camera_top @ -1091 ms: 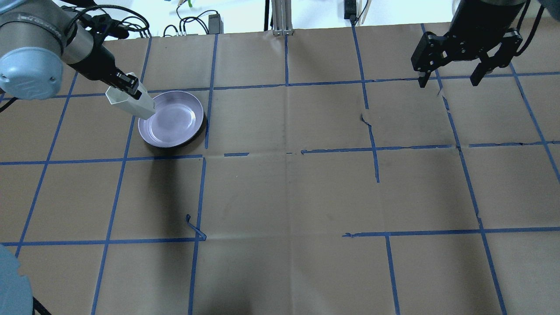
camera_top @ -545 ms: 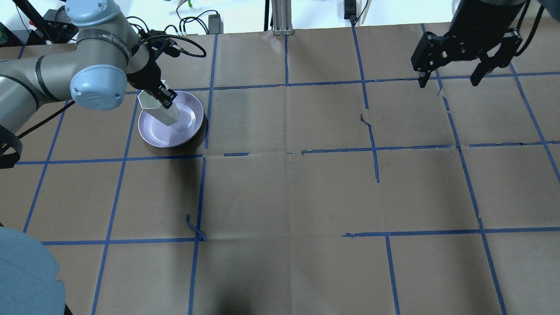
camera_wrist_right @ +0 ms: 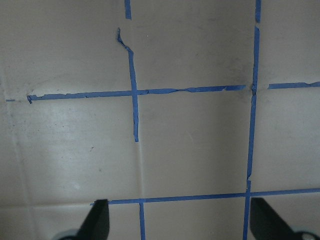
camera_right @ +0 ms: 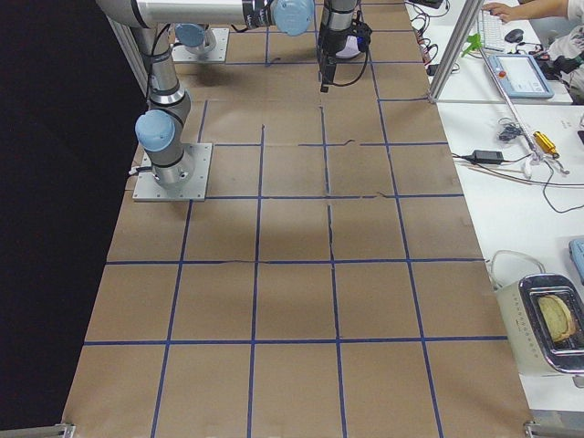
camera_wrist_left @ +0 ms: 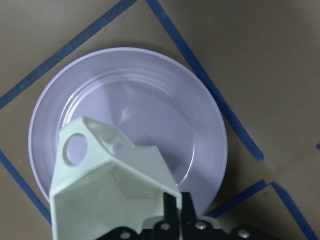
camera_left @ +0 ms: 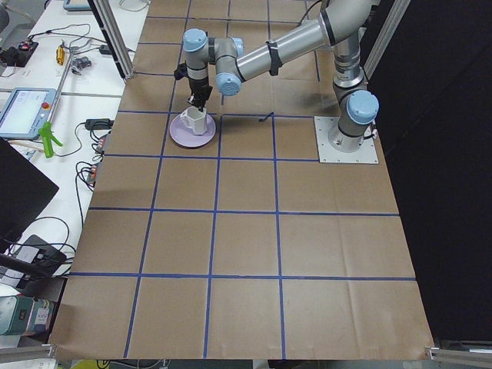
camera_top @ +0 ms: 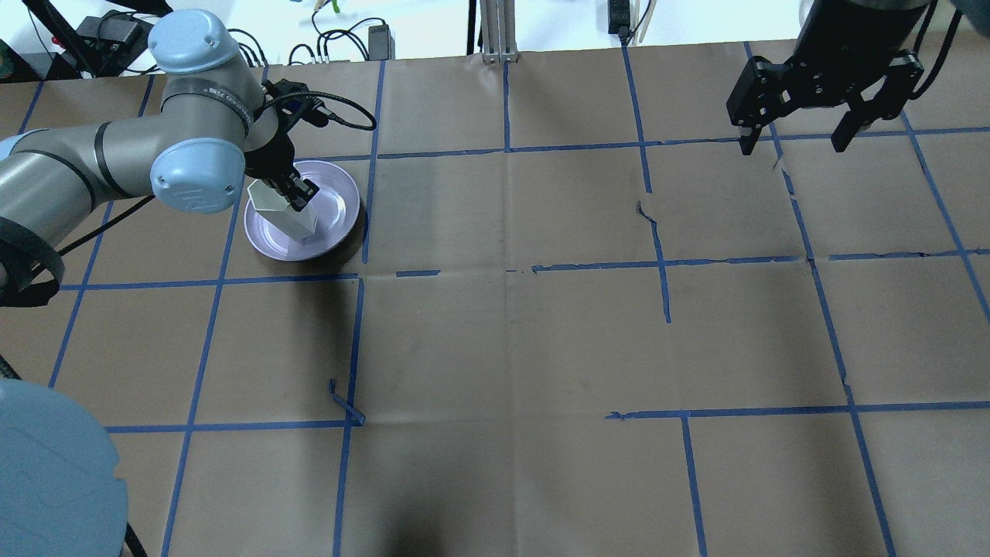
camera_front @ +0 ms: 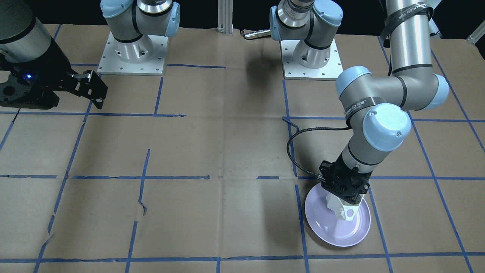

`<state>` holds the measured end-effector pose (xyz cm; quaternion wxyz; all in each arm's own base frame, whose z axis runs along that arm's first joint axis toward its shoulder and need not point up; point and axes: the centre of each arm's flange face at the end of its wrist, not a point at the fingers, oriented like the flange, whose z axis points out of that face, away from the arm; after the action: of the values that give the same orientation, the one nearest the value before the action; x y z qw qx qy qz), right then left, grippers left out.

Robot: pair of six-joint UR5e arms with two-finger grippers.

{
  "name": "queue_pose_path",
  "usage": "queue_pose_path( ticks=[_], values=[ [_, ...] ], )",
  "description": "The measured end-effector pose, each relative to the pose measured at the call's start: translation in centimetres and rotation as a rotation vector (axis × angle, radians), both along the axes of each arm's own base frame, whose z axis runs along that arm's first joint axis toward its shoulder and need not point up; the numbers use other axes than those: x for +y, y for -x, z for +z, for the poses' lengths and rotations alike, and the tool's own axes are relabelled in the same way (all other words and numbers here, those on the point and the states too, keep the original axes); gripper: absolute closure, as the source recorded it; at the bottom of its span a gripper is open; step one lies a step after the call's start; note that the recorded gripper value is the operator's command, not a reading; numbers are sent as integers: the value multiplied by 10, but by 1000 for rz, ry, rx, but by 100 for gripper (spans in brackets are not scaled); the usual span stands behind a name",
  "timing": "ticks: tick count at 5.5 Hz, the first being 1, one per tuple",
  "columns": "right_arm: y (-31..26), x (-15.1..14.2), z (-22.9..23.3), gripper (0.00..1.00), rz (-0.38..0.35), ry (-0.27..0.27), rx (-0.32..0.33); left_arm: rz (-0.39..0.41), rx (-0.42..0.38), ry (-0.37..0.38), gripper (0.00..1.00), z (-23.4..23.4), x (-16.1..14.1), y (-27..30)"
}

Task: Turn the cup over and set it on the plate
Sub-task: 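Rotate the mug upright and lower it onto the plate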

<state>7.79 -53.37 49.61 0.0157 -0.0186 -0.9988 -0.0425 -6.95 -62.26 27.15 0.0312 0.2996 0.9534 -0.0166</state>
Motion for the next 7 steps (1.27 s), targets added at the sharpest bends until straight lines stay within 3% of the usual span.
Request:
queue_pose_path(
  ticks=[2,3,4,5,7],
  values=[
    [0,0,0,0,0,0,0,-1,2,12,99,-6,-3,0],
    [0,0,0,0,0,0,0,4,7,12,88,-8,-4,0],
    [0,0,0,0,0,0,0,10,10,11,27,-8,-3,1],
    [0,0,0,0,0,0,0,13,9,10,13,-9,-3,1],
    [0,0,0,0,0,0,0,21,7,22,12,-1,-5,2]
  ],
)
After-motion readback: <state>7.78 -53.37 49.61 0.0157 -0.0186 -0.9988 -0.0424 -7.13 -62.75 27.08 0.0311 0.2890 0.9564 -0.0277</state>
